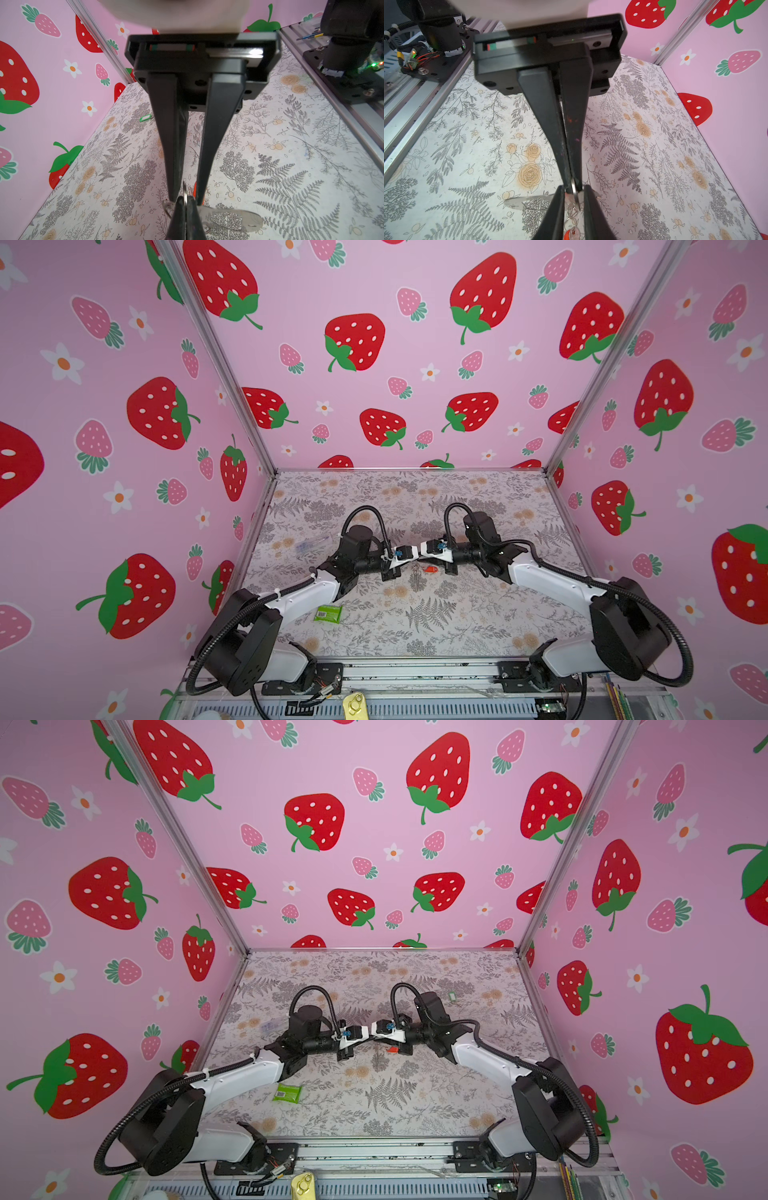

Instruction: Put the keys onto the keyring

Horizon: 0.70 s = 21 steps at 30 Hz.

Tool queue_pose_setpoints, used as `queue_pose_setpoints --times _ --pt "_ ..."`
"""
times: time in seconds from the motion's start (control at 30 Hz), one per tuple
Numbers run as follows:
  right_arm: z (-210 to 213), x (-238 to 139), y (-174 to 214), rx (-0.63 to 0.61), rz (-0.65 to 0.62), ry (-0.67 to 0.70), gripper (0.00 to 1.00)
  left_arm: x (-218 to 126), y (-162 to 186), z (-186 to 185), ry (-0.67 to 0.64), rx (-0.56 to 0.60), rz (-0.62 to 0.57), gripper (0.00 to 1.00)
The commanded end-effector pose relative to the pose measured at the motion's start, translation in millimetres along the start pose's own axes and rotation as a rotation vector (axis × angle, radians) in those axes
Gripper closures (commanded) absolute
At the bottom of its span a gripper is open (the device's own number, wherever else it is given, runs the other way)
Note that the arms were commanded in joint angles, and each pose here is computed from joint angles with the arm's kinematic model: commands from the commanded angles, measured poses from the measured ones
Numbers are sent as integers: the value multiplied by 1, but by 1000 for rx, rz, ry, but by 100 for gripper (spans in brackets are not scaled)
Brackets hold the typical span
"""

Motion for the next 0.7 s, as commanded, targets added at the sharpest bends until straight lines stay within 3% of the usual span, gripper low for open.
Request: queue_pose_setpoints --times 0.0,0.17,0.57,0.67 --pt "-1 -6 -8 -41 10 16 78 0 3 -4 28 -8 43 100" --pt "0 -8 -7 -51 23 28 84 0 3 -4 32 -3 48 100" --pt "-2 -7 -11 -49 -13 24 87 1 2 -6 40 3 54 100" --pt "-2 -6 -11 -47 -32 23 93 1 2 -6 45 -1 58 100"
Point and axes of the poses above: each gripper's point midway between its finger pads, its own x axis out along the fingers, its own z axis along the line the jaws close on, y = z × x, the point moved 9 cm from there along -x, back along the fingers, and after that the axes turned 2 degrees about -x, right-handed, at the moved point
